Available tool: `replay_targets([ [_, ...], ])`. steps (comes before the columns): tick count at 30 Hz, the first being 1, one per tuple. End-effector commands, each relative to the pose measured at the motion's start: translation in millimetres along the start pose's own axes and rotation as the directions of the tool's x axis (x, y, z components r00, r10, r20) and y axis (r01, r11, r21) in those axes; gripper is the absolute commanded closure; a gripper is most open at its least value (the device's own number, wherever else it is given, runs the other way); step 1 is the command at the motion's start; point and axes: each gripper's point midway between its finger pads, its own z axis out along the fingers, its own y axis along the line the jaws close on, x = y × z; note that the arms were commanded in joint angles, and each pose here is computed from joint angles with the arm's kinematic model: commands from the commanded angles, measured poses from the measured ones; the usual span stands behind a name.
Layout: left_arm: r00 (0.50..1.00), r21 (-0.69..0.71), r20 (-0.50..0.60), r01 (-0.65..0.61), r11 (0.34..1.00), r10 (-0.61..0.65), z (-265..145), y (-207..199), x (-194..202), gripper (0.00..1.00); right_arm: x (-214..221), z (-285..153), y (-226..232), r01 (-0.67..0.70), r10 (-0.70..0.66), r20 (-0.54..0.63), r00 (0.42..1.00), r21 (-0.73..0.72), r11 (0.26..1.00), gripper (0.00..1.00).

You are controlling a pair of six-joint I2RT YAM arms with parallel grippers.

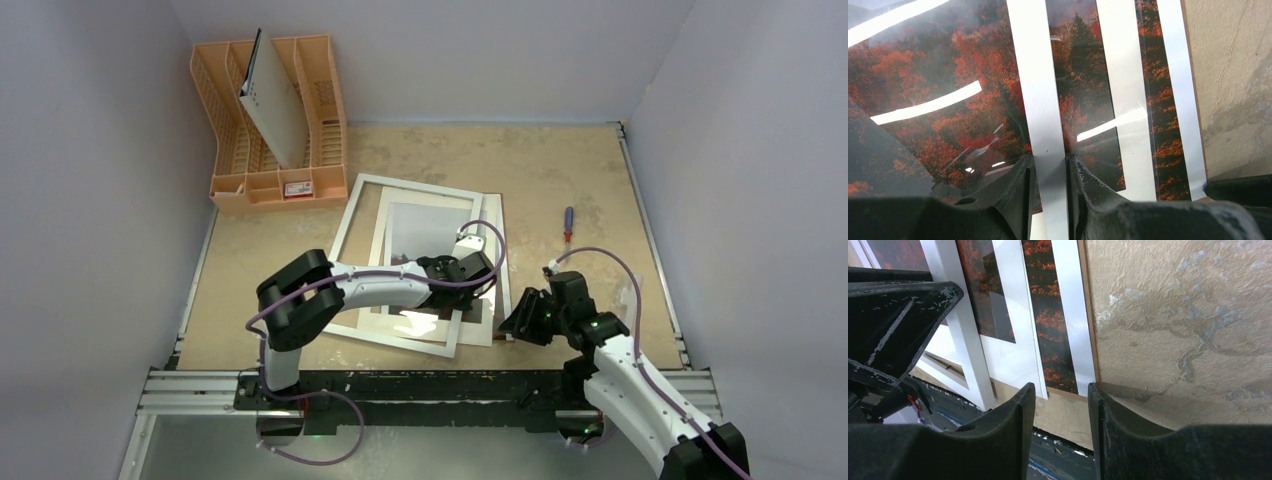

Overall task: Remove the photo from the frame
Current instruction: Remove the photo frame item from the photo frame.

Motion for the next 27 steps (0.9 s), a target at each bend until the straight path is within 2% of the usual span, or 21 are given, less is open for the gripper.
replay_targets([
  [1, 1.0, 0.043, 0.023, 0.007, 0.999, -0.008, 4.3, -9.0, -7.2, 1.0, 9.6, -0.7, -5.6, -0.014, 0.015, -0.033, 0.999, 0.013, 1.0, 0.55],
  [19, 1.0, 0.05, 0.022, 0.007, 0.999, -0.008, 5.1, -9.3, -7.5, 1.0, 9.4, -6.3, 0.0, -0.012, 0.012, -0.031, 0.999, -0.006, 1.0, 0.57],
  [27, 1.0, 0.058, 0.017, 0.006, 0.998, -0.007, 5.8, -10.6, -5.9, 1.0, 1.0, -1.2, -13.6, -0.028, 0.027, 0.016, 1.0, 0.068, 0.997, 0.57],
])
